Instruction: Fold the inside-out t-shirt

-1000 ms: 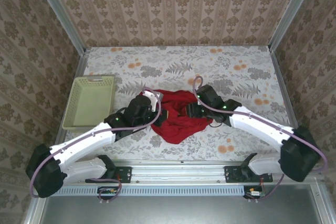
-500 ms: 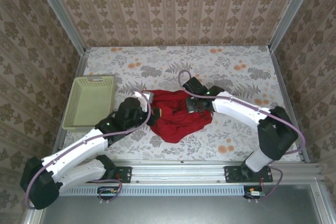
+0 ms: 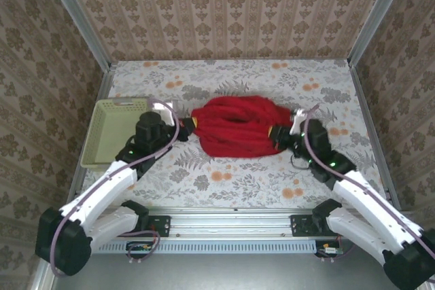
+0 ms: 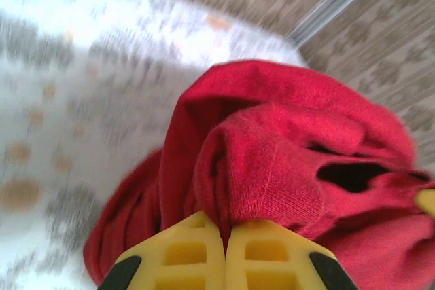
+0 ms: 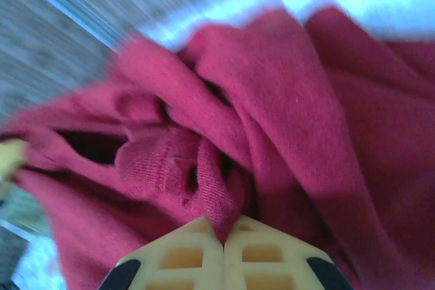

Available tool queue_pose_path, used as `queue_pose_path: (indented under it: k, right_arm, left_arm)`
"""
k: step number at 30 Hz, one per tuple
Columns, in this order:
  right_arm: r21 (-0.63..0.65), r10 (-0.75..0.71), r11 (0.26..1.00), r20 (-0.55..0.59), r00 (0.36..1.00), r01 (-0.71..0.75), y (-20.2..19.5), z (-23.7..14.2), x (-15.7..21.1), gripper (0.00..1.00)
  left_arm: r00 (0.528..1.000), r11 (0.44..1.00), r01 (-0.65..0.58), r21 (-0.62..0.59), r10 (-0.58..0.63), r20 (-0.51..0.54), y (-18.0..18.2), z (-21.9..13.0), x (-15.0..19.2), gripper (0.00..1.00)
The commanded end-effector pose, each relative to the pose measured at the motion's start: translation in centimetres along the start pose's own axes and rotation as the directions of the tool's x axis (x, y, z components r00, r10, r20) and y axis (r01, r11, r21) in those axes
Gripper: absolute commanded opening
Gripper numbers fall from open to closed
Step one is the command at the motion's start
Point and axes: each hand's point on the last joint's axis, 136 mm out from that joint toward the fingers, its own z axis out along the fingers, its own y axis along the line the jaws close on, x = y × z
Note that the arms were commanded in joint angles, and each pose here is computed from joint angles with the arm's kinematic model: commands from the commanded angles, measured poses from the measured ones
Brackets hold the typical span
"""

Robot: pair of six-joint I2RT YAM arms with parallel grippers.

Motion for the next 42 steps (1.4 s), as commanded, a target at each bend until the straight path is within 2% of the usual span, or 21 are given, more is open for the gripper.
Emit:
queue_pose_path:
  k: [1,3,5,8,12,16,24,31,35,39,42]
  right_arm:
    - [0.124,0.191,0.976,-0.093,0.977,-0.179,-4.9,1.3,5.7,0.05]
    - [0.188,0.172,0.971,-0.118,0.978,-0.148,-6.2,0.9,6.7,0.21]
    - [0.221,0.095,0.973,-0.125,0.988,-0.066,-6.0,0.0,5.5,0.33]
    - [0.229,-0.015,0.972,-0.144,0.989,0.048,-4.5,-1.0,3.4,0.46]
    - [0.216,-0.152,0.957,-0.197,0.968,0.194,-1.6,-0.7,2.9,0.51]
    - [0.19,-0.254,0.933,-0.257,0.932,0.307,1.2,0.5,4.3,0.53]
    - [0.302,-0.262,0.875,-0.365,0.893,0.38,0.2,2.8,6.2,0.51]
    - [0.334,-0.246,0.854,-0.419,0.874,0.4,-0.7,4.3,7.4,0.47]
    - [0.352,-0.251,0.838,-0.431,0.866,0.418,-0.7,4.4,7.1,0.29]
    - [0.351,-0.294,0.82,-0.421,0.858,0.453,-0.1,3.5,5.4,0.01]
    - [0.347,-0.373,0.809,-0.32,0.871,0.474,2.4,1.5,-0.8,0.0]
  left_arm:
    - [0.991,0.998,0.056,-0.013,-0.057,-0.118,1.7,0.7,4.4,0.0]
    - [0.982,0.999,0.04,-0.003,-0.04,-0.183,1.7,0.9,6.5,0.0]
    - [0.971,1.0,0.012,-0.006,-0.013,-0.238,1.6,0.9,8.2,0.0]
    - [0.966,1.0,-0.009,0.001,0.009,-0.26,1.4,0.8,8.9,0.0]
    - [0.971,1.0,-0.017,0.009,0.018,-0.236,1.1,0.7,8.3,0.0]
    - [0.975,1.0,-0.019,0.015,0.022,-0.223,0.8,0.6,7.8,0.0]
    - [0.972,1.0,-0.028,0.009,0.029,-0.233,0.9,0.3,8.1,0.0]
    - [0.973,1.0,-0.027,0.014,0.03,-0.227,0.8,0.2,8.0,0.0]
    - [0.974,0.999,-0.029,0.018,0.033,-0.223,0.6,0.2,7.8,0.0]
    - [0.979,0.998,-0.055,0.025,0.059,-0.197,-0.3,0.3,6.2,0.0]
    - [0.98,0.987,-0.154,0.054,0.159,-0.121,-3.7,0.2,0.5,0.0]
